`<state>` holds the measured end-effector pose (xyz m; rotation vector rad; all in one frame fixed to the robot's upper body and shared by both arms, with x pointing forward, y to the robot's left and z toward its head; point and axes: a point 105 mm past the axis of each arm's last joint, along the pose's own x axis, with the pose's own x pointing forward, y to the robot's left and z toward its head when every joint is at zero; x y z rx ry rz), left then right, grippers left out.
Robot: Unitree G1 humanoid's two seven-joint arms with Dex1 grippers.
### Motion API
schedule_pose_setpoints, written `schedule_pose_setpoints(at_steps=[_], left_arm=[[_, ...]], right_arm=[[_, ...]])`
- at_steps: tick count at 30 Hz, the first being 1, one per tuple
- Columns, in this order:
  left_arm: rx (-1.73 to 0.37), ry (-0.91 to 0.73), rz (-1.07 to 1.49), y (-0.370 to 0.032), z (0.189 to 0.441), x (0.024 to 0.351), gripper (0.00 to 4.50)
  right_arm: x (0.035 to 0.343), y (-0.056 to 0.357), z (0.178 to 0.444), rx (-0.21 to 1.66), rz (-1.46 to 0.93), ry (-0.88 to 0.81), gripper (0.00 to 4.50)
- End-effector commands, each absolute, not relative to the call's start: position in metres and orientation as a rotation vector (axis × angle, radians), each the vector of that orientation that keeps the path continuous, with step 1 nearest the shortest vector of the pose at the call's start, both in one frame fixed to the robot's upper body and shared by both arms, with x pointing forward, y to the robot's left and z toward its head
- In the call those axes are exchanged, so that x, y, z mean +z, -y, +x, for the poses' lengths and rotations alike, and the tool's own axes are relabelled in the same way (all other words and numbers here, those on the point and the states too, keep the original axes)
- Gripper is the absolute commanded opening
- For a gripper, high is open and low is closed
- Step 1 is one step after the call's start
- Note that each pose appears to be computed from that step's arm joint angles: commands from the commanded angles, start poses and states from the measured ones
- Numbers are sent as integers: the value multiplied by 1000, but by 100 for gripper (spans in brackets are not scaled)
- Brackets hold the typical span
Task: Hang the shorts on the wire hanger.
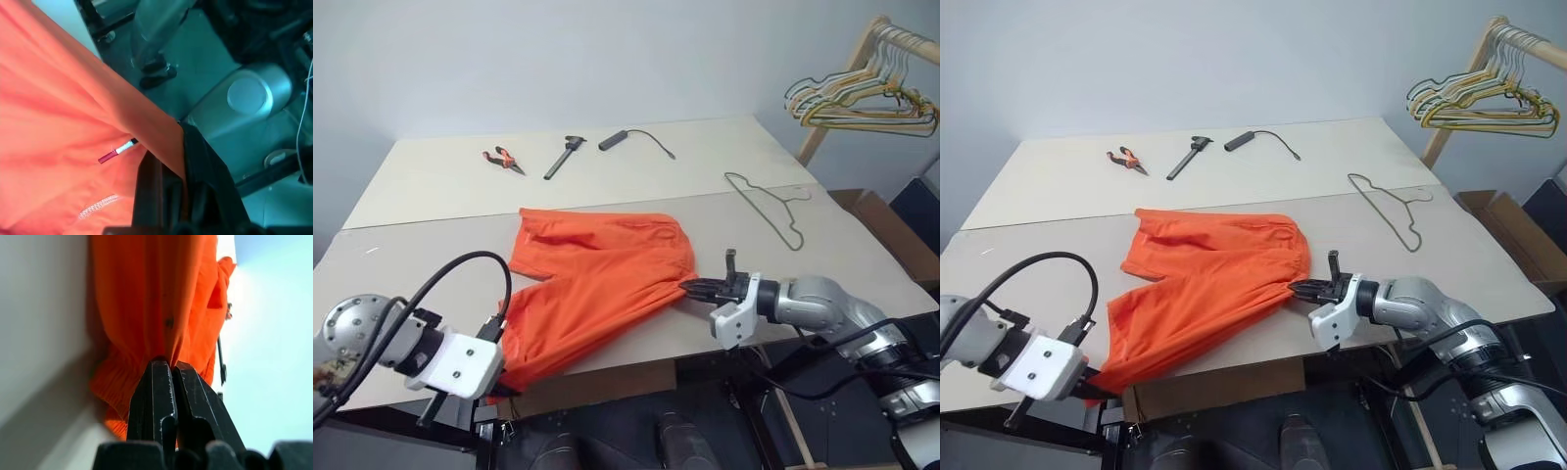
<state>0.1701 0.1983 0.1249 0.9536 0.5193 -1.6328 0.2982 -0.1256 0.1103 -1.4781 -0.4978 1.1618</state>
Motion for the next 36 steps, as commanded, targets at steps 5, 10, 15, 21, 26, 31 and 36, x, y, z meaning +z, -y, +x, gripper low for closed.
schedule_pose_setpoints(at_steps=[5,10,15,21,26,31,36], left_arm=[[-1279,-296,950,-207,250,152,3],[-504,146,861,-199,413,279,3],[200,511,775,-221,447,408,3],[718,1156,879,-221,367,504,3],[131,1095,994,-176,398,434,3],[-629,788,1051,-155,388,305,3],[-1127,174,961,-187,322,222,3]], right_arm=[[174,153,349,927,-1293,323,0],[272,144,426,510,-1209,424,0],[369,142,454,-30,-1007,667,0],[443,144,400,-384,-622,1158,0],[357,126,429,-41,-888,983,0],[256,121,418,458,-1073,788,0],[184,125,384,879,-1110,593,0]])
